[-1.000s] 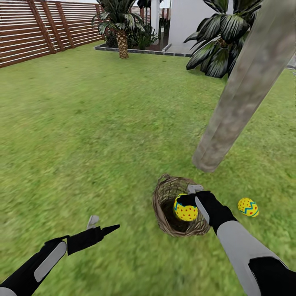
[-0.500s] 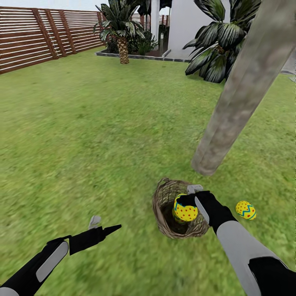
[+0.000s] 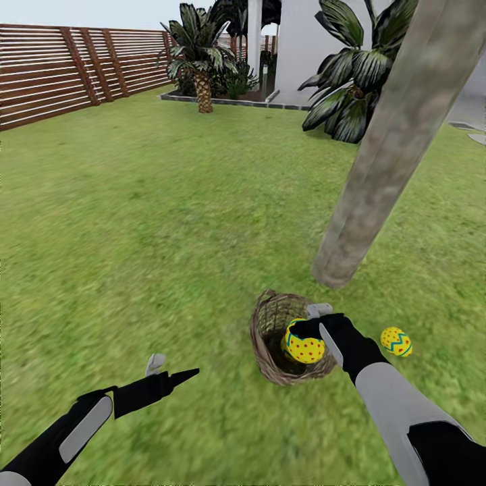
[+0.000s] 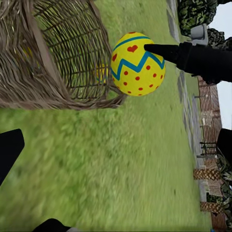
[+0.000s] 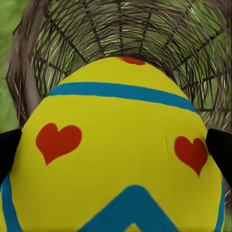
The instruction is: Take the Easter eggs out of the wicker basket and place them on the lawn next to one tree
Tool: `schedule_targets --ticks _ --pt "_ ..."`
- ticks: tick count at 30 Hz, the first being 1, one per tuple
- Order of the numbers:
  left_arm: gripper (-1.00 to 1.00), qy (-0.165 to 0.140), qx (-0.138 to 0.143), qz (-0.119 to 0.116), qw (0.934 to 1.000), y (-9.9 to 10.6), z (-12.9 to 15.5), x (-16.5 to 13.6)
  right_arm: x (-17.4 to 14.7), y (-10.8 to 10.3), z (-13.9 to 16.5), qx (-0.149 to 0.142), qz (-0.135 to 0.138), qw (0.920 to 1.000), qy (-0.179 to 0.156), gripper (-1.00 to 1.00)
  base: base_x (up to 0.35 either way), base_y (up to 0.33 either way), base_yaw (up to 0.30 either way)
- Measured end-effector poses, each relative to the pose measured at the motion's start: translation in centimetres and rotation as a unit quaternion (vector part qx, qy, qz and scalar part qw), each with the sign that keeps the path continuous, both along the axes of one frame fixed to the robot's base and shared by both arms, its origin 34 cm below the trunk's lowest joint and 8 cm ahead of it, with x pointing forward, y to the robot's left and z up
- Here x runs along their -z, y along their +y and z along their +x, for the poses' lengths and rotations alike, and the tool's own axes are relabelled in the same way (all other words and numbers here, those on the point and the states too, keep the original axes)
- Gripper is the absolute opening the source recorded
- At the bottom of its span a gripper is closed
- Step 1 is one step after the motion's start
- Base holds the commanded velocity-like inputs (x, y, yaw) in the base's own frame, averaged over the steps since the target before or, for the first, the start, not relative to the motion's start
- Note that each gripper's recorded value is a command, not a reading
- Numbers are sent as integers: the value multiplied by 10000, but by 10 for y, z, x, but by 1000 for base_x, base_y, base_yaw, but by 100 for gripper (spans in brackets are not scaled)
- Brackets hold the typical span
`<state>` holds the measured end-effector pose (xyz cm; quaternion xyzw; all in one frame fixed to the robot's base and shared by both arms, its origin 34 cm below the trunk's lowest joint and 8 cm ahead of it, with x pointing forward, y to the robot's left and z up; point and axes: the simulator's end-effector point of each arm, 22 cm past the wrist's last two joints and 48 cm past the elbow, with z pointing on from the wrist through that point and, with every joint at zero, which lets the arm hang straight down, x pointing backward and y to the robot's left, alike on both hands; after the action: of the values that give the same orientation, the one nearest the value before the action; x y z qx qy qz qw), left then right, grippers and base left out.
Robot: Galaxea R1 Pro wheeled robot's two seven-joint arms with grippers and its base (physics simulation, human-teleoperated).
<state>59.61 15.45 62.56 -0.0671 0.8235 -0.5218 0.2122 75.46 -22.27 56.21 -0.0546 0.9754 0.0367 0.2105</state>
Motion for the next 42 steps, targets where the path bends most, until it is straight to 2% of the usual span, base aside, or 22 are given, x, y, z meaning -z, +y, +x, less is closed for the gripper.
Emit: schedule_targets --ticks 6,29,30,32,36,42 --pt "100 -43 -5 -1 10000 0 2 -15 -16 0 3 -4 -2 10000 -48 -100 -30 0 0" --pt "100 -221 -38 -22 9997 2 8 -31 -39 0 9 1 3 9998 -180 -100 0 0 0" --pt "100 -225 -40 -19 9997 2 8 -31 -44 1 9 1 3 9999 -118 -100 0 0 0" --pt "100 -239 -41 -17 9997 2 8 -32 -67 4 22 -10 31 9998 -216 -100 0 0 0" --pt "100 -273 -39 -23 9996 2 9 -36 -141 13 47 -67 86 9987 -495 -100 0 0 0" --pt "100 -211 -85 44 9997 7 8 -31 -154 4 50 3 80 9984 -560 -100 0 54 -13"
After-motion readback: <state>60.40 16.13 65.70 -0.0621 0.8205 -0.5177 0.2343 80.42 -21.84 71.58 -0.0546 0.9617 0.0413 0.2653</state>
